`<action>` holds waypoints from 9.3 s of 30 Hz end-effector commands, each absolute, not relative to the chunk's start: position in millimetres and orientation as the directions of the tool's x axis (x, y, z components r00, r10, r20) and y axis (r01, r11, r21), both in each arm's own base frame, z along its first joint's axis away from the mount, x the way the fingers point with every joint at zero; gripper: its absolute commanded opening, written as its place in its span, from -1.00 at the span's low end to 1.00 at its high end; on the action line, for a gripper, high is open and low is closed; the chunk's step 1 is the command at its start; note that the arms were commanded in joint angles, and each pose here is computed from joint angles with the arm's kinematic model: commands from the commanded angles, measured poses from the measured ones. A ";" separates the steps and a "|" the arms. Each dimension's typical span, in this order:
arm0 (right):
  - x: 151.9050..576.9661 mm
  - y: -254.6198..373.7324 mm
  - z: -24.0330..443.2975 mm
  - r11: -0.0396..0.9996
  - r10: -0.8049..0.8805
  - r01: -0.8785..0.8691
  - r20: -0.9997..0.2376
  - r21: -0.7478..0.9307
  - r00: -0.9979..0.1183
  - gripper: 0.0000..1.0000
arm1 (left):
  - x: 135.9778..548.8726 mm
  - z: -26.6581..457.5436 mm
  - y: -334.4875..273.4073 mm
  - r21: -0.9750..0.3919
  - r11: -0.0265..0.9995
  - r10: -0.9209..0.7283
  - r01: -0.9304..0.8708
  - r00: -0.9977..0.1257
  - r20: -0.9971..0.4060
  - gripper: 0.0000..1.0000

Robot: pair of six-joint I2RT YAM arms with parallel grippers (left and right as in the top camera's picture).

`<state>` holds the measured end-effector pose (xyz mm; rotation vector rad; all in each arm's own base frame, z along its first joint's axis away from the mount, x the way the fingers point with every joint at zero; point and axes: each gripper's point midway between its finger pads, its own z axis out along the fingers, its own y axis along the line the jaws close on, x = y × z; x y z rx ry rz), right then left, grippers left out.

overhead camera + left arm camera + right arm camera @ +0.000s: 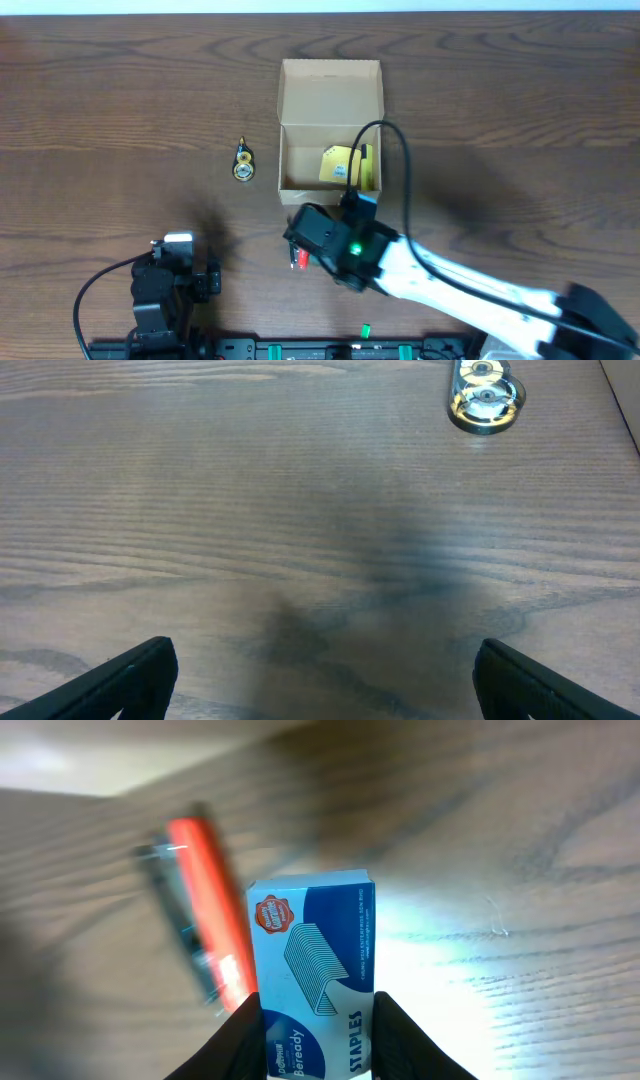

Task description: Pack container

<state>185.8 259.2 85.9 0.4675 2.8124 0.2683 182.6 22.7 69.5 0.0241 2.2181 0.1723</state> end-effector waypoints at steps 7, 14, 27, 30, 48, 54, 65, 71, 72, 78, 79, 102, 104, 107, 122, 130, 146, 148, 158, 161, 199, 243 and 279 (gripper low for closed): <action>255.6 252.8 191.9 0.963 0.202 0.047 -0.595 0.265 -0.778 -0.38 | 180.2 61.0 24.4 0.135 0.989 0.072 -0.053 -0.626 -0.776 0.91; 331.2 220.9 179.0 0.975 0.178 0.049 -0.633 0.217 -0.754 -0.39 | 180.2 61.0 24.4 0.135 0.989 0.072 -0.053 -0.626 -0.776 0.91; 348.0 216.8 87.8 0.992 0.077 0.024 -0.460 0.121 -0.885 -0.43 | 180.2 61.2 24.4 0.135 0.989 0.072 -0.053 -0.626 -0.776 0.91; 346.1 215.9 77.0 0.995 0.057 0.016 -0.439 0.098 -0.897 -0.31 | 180.2 61.0 24.4 0.135 0.989 0.072 -0.053 -0.626 -0.776 0.91; 378.4 269.0 217.9 0.948 -0.113 -0.262 -0.582 0.179 -0.806 0.99 | 180.2 61.2 24.4 0.135 0.989 0.072 -0.053 -0.626 -0.776 0.91; 339.3 247.9 283.7 0.937 -0.120 -0.280 -0.565 0.206 -0.816 0.99 | 180.2 61.2 24.4 0.135 0.989 0.072 -0.053 -0.626 -0.776 0.91; 226.9 112.8 304.9 0.983 -0.075 -0.169 -0.685 0.072 -0.724 0.99 | 180.2 61.2 24.4 0.135 0.989 0.072 -0.053 -0.626 -0.776 0.91; 180.4 70.9 263.9 0.987 -0.017 -0.127 -0.722 0.098 -0.691 0.99 | 180.2 61.0 24.4 0.135 0.989 0.072 -0.053 -0.626 -0.776 0.91; 176.7 67.8 259.6 0.987 -0.014 -0.126 -0.727 0.101 -0.686 0.98 | 180.2 61.2 24.4 0.135 0.989 0.072 -0.053 -0.626 -0.776 0.91; 179.4 52.6 243.0 0.996 -0.008 -0.070 -0.753 0.051 -0.659 0.98 | 180.2 61.2 24.4 0.135 0.989 0.072 -0.053 -0.626 -0.776 0.91; 182.5 47.8 230.1 0.999 -0.021 -0.045 -0.746 0.012 -0.666 0.98 | 180.2 61.0 24.4 0.135 0.989 0.072 -0.053 -0.626 -0.776 0.91; 196.1 8.3 106.0 0.991 0.135 0.061 -0.845 0.120 -0.518 0.98 | 180.2 61.2 24.4 0.135 0.989 0.072 -0.053 -0.626 -0.776 0.91; 195.9 5.4 101.0 0.990 0.143 0.075 -0.846 0.121 -0.514 0.99 | 180.2 61.2 24.4 0.135 0.989 0.072 -0.053 -0.626 -0.776 0.91; 195.5 4.3 92.5 0.989 0.146 0.082 -0.843 0.121 -0.518 0.99 | 180.2 61.0 24.4 0.135 0.989 0.072 -0.053 -0.626 -0.776 0.91; 193.7 9.6 77.2 0.990 0.139 0.057 -0.826 0.128 -0.547 0.99 | 180.2 61.2 24.4 0.135 0.989 0.072 -0.053 -0.626 -0.776 0.91; 193.8 9.7 77.3 0.990 0.138 0.057 -0.826 0.128 -0.546 0.99 | 180.2 61.2 24.4 0.135 0.989 0.072 -0.053 -0.626 -0.776 0.91; 193.8 9.6 77.3 0.990 0.139 0.057 -0.826 0.128 -0.546 0.99 | 191.7 87.6 28.3 0.052 0.988 -0.032 -0.143 -0.533 -0.845 0.91; 193.8 9.7 77.3 0.990 0.138 0.057 -0.826 0.128 -0.546 0.99 | 193.9 122.8 23.7 -0.036 0.987 -0.105 -0.158 -0.455 -0.884 0.91; 193.8 9.7 77.3 0.990 0.138 0.057 -0.826 0.128 -0.546 0.99 | 235.5 204.8 24.9 -0.013 0.988 -0.113 -0.156 -0.654 -0.748 0.90; 193.8 9.7 77.3 0.990 0.138 0.057 -0.826 0.128 -0.546 0.98 | 263.2 210.4 20.4 -0.029 0.991 -0.118 -0.133 -0.727 -0.676 0.91; 193.8 9.7 77.3 0.990 0.138 0.057 -0.826 0.128 -0.546 0.99 | 389.5 85.8 -34.9 -0.104 0.994 -0.053 -0.039 -0.989 -0.140 0.91; 193.8 9.6 77.3 0.990 0.139 0.057 -0.826 0.128 -0.546 0.99 | 380.4 -12.3 -62.0 -0.055 0.998 0.032 0.027 -0.994 0.100 0.18; 193.8 9.6 77.3 0.990 0.139 0.057 -0.826 0.128 -0.546 0.99 | 395.0 199.7 -126.2 -0.141 0.975 0.088 0.173 -0.880 -0.467 -0.62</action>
